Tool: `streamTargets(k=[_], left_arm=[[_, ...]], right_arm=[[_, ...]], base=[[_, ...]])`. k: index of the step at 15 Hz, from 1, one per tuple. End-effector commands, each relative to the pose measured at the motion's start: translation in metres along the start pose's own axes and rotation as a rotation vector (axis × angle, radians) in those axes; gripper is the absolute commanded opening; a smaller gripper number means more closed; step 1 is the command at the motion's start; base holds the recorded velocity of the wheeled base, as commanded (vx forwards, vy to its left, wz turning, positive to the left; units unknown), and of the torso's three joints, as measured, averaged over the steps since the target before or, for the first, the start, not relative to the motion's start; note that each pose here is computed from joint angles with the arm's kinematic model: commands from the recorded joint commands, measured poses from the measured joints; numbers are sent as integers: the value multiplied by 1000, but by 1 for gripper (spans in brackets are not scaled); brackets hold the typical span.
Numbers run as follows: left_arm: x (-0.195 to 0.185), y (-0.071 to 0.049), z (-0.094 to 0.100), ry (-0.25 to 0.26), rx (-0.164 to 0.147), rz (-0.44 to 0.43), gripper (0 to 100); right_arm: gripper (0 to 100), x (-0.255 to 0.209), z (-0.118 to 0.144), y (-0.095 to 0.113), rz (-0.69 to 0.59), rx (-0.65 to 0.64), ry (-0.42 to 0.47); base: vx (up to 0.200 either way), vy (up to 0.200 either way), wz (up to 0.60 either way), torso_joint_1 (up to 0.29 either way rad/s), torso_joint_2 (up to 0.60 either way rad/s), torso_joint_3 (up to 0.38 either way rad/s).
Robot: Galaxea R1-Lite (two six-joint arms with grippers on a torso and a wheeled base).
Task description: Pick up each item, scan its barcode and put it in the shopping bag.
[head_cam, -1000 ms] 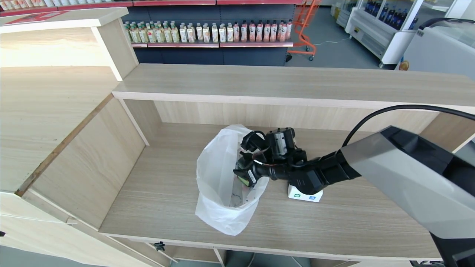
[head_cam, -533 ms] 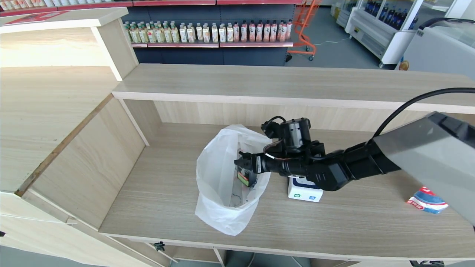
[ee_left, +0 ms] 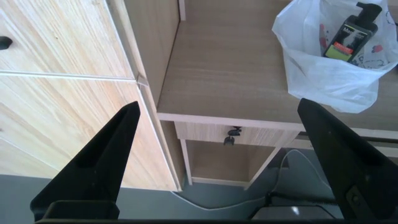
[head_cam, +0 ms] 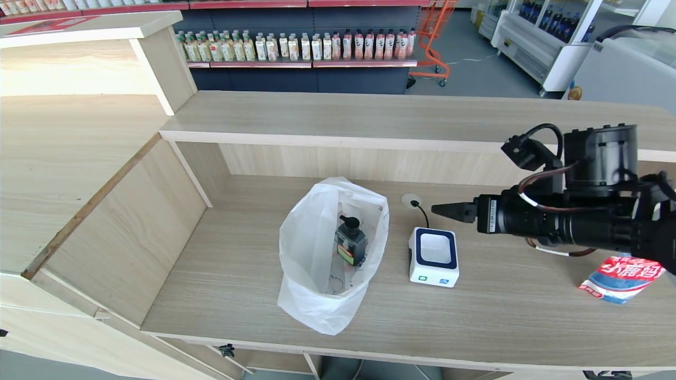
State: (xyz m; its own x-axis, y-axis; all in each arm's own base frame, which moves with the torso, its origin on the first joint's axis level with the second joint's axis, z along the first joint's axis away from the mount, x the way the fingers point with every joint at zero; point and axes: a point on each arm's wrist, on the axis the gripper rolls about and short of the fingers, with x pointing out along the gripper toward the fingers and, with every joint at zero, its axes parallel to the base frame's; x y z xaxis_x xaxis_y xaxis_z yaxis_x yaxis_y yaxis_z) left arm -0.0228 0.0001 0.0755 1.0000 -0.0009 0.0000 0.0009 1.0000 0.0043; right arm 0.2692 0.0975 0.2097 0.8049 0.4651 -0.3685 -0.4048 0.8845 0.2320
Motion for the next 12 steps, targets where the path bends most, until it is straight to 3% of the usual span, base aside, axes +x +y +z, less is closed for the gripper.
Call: streamTargets(k=[1,5,8,12], left_arm=[[0,0,0,2,0,1,100],[0,0,0,0,0,1,100],[0,0,0,2,-1,-1,100],[0,0,0,2,-1,-1,100]], right_arm=[[100,-70,9,-16,-195,6,-114],[100,-103,0,-17,-278,141,-103],[100,-113,-7,-22,-315,162,-76],[100,-113,-9,-30,-354,221,-79]], base=[[0,0,0,0,0,0],[0,0,0,0,0,0],[0,0,0,0,0,0],[0,-200,0,4,4,1]])
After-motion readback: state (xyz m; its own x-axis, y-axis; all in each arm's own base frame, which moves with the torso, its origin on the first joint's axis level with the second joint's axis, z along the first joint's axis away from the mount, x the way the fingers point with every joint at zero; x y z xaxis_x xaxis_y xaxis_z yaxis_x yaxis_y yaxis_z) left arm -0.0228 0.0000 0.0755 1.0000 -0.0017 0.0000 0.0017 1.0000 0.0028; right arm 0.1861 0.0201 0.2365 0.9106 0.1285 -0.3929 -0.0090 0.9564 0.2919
